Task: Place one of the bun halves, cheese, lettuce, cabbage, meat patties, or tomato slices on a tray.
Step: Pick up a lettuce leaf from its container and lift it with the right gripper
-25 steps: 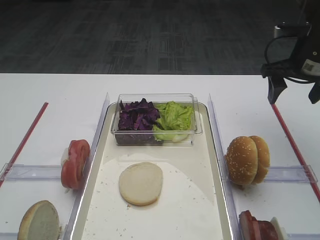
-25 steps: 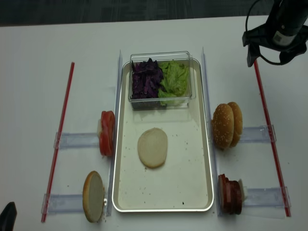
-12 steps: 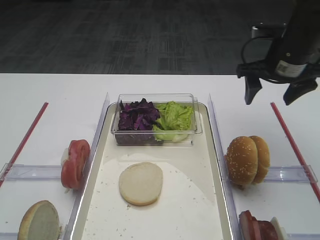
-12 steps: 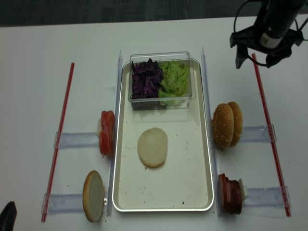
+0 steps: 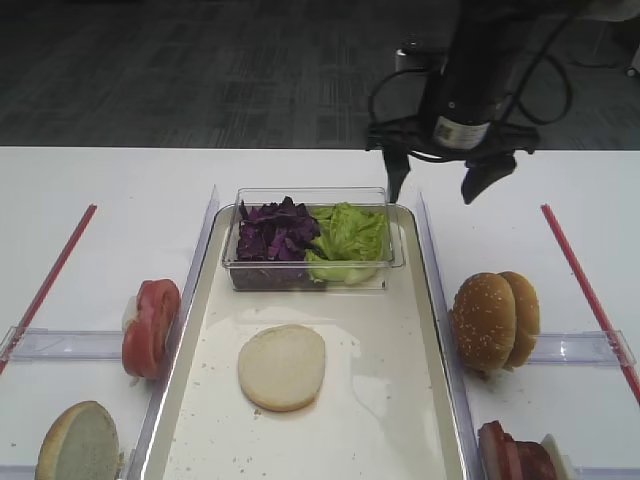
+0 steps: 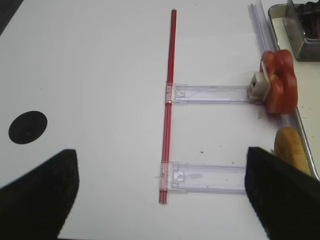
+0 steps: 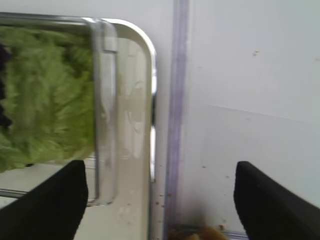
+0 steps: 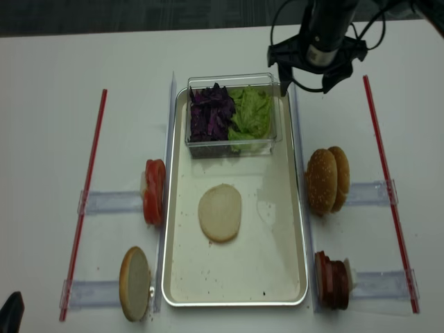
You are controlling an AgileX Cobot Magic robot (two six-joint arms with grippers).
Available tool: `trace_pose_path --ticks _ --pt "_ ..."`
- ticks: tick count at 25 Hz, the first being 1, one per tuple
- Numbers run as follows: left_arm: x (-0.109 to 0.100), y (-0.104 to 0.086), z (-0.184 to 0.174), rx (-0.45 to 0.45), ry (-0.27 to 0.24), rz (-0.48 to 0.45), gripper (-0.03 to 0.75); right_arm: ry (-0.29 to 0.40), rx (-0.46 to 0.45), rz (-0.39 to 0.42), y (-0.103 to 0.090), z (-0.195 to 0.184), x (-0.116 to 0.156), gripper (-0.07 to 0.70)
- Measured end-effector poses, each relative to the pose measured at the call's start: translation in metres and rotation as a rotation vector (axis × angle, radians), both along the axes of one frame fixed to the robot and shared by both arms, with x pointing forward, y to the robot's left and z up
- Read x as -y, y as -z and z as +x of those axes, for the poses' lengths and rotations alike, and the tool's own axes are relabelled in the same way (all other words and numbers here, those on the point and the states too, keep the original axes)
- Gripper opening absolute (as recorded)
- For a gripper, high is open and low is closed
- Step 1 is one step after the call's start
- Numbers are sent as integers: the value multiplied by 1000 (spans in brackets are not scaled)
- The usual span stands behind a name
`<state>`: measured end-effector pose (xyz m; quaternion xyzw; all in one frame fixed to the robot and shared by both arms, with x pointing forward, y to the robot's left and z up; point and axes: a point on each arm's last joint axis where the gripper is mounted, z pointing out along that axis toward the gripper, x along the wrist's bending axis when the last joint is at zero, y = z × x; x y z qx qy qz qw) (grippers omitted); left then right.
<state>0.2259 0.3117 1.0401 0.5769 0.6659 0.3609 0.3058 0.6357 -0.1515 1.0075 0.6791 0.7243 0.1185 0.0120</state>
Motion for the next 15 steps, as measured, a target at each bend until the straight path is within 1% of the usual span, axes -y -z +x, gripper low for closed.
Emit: trace_pose_path --ticks 3,5,12,15 --pt "0 0 0 0 0 0 618 -14 -2 10 0 1 -24 614" --pt "0 0 0 0 0 0 618 -22 -9 10 3 2 -38 614" --pt "0 0 0 0 0 0 618 -44 -24 6 14 7 -75 614" --pt "0 0 0 0 0 0 618 -50 -19 8 17 10 -85 614"
